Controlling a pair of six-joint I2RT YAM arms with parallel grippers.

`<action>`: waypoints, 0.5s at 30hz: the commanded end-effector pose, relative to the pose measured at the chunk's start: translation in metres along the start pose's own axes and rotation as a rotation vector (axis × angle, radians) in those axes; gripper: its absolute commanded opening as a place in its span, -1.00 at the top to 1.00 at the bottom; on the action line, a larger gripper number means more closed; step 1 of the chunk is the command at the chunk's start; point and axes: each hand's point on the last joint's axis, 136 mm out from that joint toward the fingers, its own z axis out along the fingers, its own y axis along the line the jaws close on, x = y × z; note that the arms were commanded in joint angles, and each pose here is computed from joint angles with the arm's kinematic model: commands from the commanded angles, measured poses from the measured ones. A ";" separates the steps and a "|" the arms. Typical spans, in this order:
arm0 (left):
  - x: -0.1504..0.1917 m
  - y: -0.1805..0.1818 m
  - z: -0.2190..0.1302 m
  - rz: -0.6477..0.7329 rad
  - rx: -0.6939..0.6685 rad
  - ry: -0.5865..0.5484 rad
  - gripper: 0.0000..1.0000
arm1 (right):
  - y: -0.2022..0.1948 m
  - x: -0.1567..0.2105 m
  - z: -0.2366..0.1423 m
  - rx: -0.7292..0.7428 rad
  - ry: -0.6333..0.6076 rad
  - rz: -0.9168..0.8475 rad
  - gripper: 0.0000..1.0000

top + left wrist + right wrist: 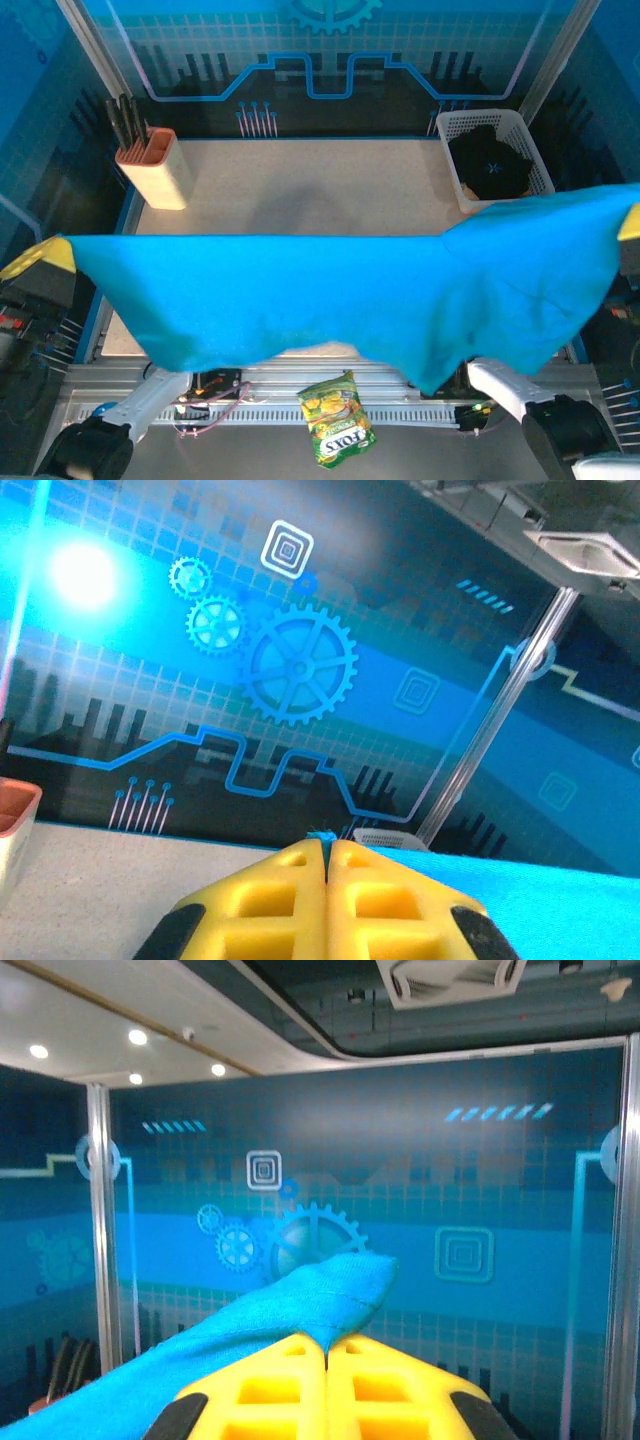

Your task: Fold and stack the t-shirts

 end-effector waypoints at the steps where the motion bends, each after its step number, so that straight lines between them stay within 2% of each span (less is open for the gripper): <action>1: 0.001 0.016 0.029 0.050 -0.085 0.027 0.92 | -0.017 0.018 0.047 0.073 0.071 -0.032 1.00; 7: 0.025 0.041 0.093 0.107 -0.180 0.099 0.88 | -0.030 0.073 0.125 0.091 0.199 -0.082 1.00; 10: 0.051 0.063 0.135 0.134 -0.249 0.157 0.87 | -0.035 0.122 0.171 0.086 0.291 -0.094 1.00; 15: 0.110 0.112 0.206 0.186 -0.398 0.267 0.84 | -0.042 0.229 0.242 0.054 0.468 -0.092 1.00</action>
